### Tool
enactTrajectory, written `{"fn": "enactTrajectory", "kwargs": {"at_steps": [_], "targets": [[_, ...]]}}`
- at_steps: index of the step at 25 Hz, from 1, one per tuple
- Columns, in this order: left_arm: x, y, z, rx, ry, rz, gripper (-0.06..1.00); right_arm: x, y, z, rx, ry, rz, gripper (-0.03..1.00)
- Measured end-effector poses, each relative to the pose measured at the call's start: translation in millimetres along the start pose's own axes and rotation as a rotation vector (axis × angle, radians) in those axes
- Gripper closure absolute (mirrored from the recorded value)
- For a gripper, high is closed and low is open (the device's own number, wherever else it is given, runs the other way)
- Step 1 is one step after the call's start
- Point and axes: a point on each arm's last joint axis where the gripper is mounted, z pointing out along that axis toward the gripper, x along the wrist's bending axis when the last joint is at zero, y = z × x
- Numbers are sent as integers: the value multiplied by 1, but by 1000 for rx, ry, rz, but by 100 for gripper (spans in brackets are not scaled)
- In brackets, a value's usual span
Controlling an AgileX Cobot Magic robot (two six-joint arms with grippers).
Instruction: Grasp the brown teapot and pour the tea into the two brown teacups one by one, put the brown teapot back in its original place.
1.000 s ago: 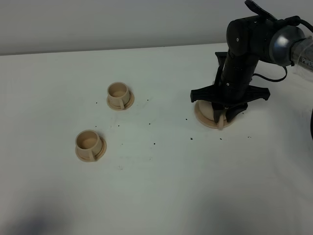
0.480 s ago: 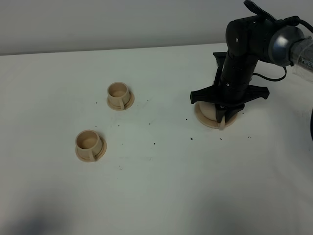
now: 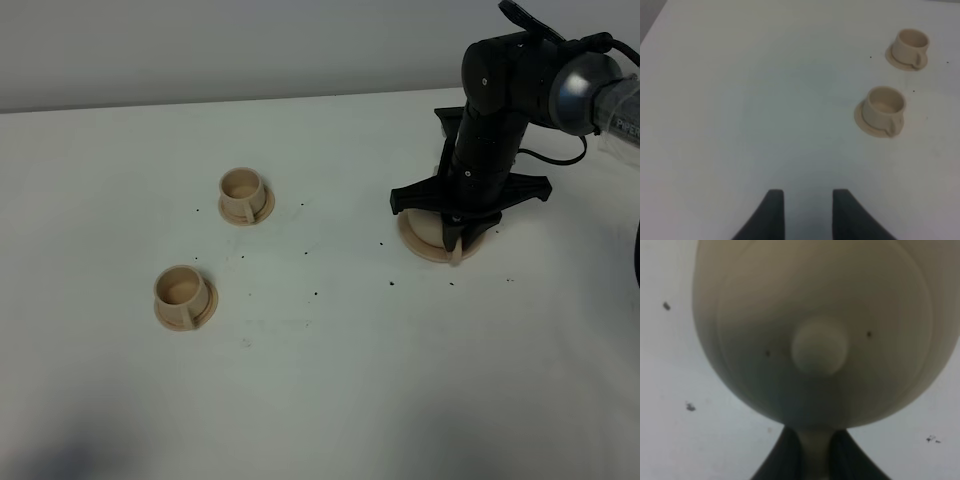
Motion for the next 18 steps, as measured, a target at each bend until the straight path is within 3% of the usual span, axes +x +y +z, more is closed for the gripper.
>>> {"fn": "enactTrajectory", "kwargs": {"at_steps": [18], "targets": [[0,0,0,0,0,0,66,-1,5,-15,-14,-33,-38,84]]}}
